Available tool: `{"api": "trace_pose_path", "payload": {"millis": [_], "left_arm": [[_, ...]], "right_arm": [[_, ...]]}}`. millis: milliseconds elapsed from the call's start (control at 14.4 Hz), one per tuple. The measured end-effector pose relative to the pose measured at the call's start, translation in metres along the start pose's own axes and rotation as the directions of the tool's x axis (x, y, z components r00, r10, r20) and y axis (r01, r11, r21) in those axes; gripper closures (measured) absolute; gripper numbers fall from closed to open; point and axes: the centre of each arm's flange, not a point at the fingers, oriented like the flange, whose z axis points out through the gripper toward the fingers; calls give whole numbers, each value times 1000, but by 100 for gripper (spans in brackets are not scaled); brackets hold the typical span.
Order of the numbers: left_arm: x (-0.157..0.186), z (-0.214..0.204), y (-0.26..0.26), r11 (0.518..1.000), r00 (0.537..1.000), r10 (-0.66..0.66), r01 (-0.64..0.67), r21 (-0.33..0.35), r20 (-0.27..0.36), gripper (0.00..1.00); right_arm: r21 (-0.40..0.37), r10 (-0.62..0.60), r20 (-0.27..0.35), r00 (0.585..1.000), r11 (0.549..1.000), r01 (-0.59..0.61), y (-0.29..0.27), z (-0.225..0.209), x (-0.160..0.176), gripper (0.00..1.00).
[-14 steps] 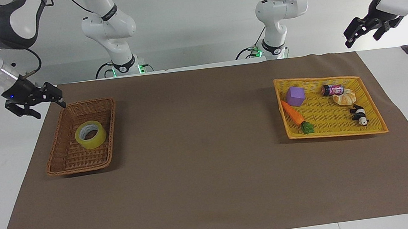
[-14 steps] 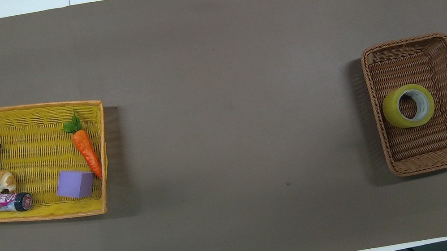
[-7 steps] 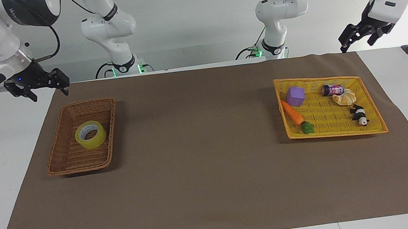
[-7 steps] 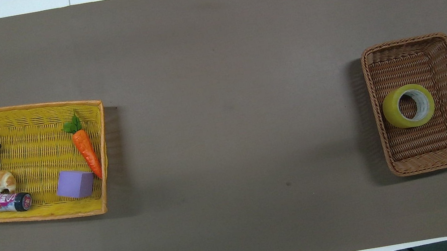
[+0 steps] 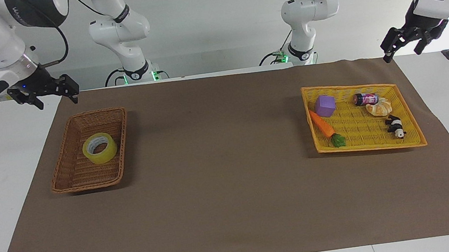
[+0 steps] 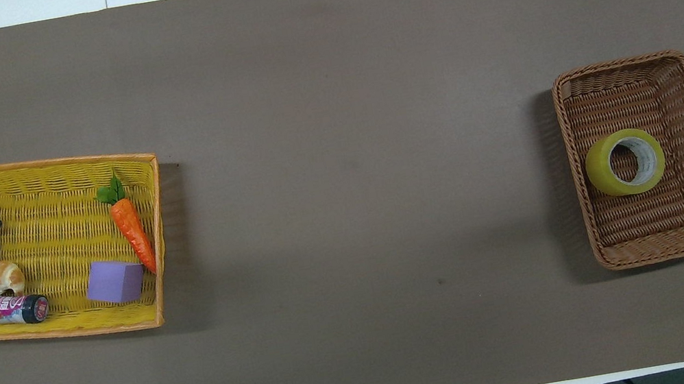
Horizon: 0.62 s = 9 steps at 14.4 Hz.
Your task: Move tape to another basket
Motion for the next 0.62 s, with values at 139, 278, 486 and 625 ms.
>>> {"api": "trace_pose_path", "payload": {"millis": [139, 278, 486, 625], "left_arm": [[2, -4, -1, 1000, 1000, -2, 2, -1, -7, 0], [4, -1, -1, 1000, 1000, -3, 3, -1, 3, 0], [15, 3, 0, 1000, 1000, -3, 3, 1, 26, 0], [20, 4, 0, 1000, 1000, -3, 3, 1, 29, 0]], "right_arm": [[1, 3, -1, 1000, 1000, -3, 2, 0, -2, 0], [3, 10, 6, 1000, 1000, -10, 4, 3, -2, 0], [5, 17, 13, 1000, 1000, -17, 8, 10, -1, 0], [6, 17, 15, 1000, 1000, -17, 8, 11, -1, 0]]}}
